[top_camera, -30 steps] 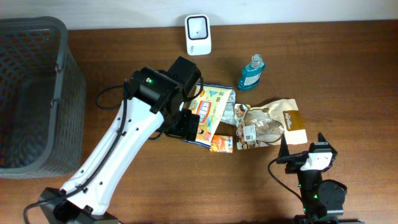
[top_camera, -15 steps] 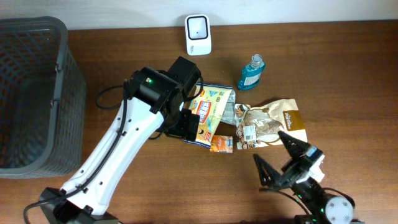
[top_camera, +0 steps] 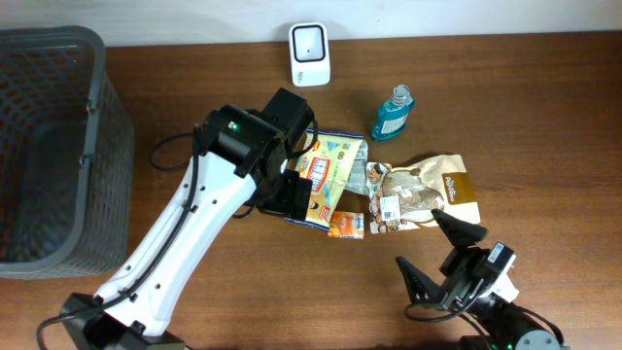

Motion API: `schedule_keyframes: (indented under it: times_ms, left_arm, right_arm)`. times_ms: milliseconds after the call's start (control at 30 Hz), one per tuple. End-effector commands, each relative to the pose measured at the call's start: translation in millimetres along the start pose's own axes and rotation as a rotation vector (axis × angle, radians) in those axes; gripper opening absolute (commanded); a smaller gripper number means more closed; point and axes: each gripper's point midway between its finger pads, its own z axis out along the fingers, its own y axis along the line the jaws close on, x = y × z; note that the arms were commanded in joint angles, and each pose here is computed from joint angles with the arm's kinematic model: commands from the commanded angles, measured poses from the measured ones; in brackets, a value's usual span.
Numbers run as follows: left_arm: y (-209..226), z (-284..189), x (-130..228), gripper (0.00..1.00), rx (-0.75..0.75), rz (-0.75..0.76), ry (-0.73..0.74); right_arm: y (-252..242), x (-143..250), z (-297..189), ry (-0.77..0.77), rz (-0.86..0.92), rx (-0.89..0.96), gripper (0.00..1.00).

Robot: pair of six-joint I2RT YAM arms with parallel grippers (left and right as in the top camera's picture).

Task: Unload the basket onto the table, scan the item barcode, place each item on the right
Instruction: 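Reach the right gripper toward the Pantree bag on the table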

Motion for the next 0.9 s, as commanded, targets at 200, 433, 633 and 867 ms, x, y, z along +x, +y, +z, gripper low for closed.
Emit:
schedule_keyframes:
  times_ms: [200,433,633,867]
  left_arm:
    - [4,-7,-1,0.99,-0.005,-0.005,-0.029]
    - [4,-7,-1,0.99,-0.005,-0.005,-0.029]
    - [4,-7,-1,0.99,-0.005,-0.005,-0.029]
    - [4,-7,-1,0.99,-0.005,-0.005,-0.029]
  right_arm:
    - [0,-15,1,-0.044,-0.014,0.020,0.98]
    - [0,-23,1,-0.059,-0.023,0.033,0.98]
    - [1,-34,4,-0.062,-0.065,0.037,0.99]
    - [-7,-48,17,0.082,-0.112,0.104,0.98]
